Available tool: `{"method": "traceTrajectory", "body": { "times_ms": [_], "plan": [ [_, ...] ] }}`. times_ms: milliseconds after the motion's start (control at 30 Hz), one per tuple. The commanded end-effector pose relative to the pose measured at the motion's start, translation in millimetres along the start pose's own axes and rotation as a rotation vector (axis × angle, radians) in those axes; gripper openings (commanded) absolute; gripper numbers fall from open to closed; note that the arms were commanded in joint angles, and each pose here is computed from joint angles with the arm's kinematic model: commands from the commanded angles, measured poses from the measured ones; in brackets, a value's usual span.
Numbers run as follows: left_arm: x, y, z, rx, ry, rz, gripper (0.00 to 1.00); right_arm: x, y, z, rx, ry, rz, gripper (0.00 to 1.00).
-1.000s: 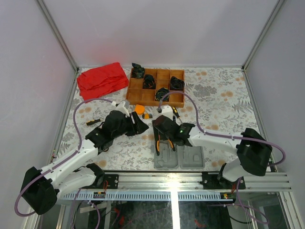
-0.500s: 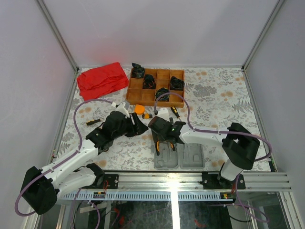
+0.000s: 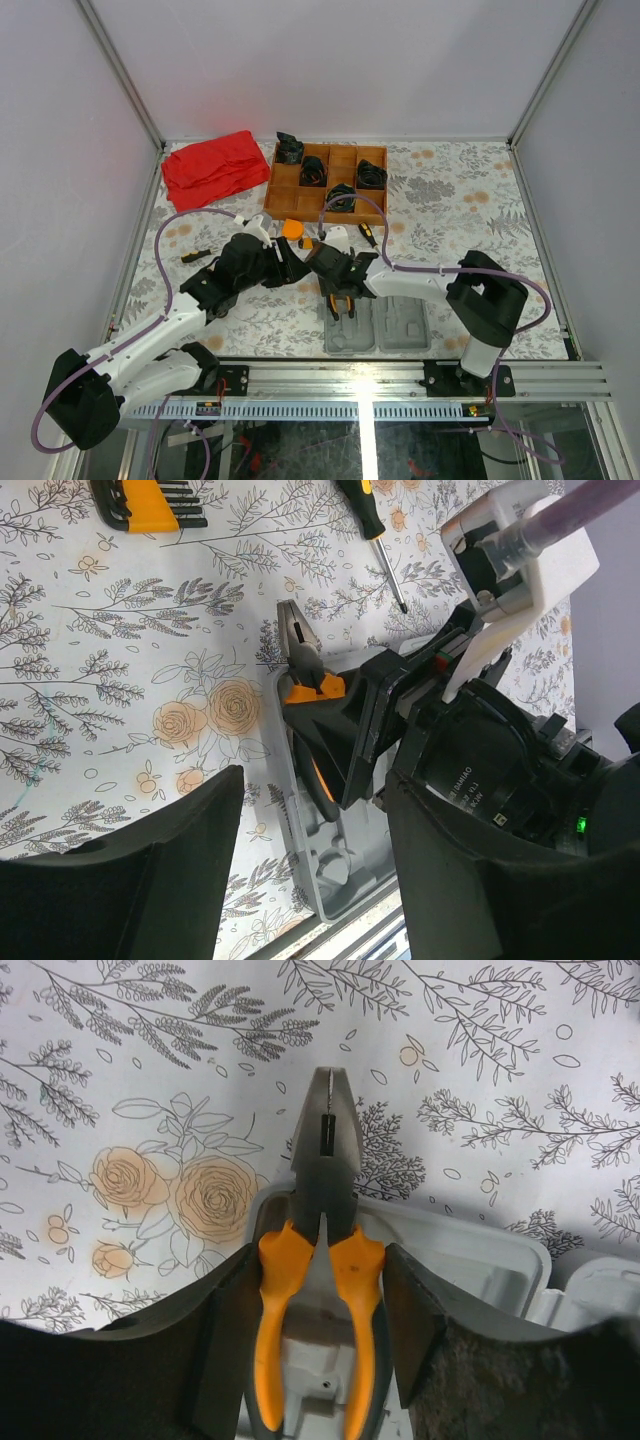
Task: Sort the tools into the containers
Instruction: Pick up the pliers from the storage box.
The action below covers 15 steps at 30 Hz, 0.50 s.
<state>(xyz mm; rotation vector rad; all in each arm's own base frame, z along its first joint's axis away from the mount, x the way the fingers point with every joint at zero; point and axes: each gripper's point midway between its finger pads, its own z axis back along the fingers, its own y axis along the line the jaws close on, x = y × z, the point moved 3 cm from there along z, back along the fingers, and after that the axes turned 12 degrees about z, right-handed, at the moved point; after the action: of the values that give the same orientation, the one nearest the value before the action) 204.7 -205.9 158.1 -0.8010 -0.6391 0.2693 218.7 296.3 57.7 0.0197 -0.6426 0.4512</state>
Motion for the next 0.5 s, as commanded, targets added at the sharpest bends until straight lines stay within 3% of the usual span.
{"method": "traceTrajectory", "body": {
  "times_ms": [0,133,367,467],
  "plan": [
    [1,0,0,0.0,-0.014,-0.008,0.57,-1,-5,-9,-0.044,0.021,0.006,0.53],
    [1,1,-1,0.001,-0.016,-0.004,0.57,-8,-7,-11,-0.053,0.048,0.01,0.44],
    [2,2,-1,0.01,-0.022,0.004,0.57,3,-10,6,-0.016,-0.02,-0.029,0.16],
    [2,3,0,0.01,-0.027,0.011,0.57,16,-10,20,0.032,-0.083,-0.06,0.14]
  ]
}}
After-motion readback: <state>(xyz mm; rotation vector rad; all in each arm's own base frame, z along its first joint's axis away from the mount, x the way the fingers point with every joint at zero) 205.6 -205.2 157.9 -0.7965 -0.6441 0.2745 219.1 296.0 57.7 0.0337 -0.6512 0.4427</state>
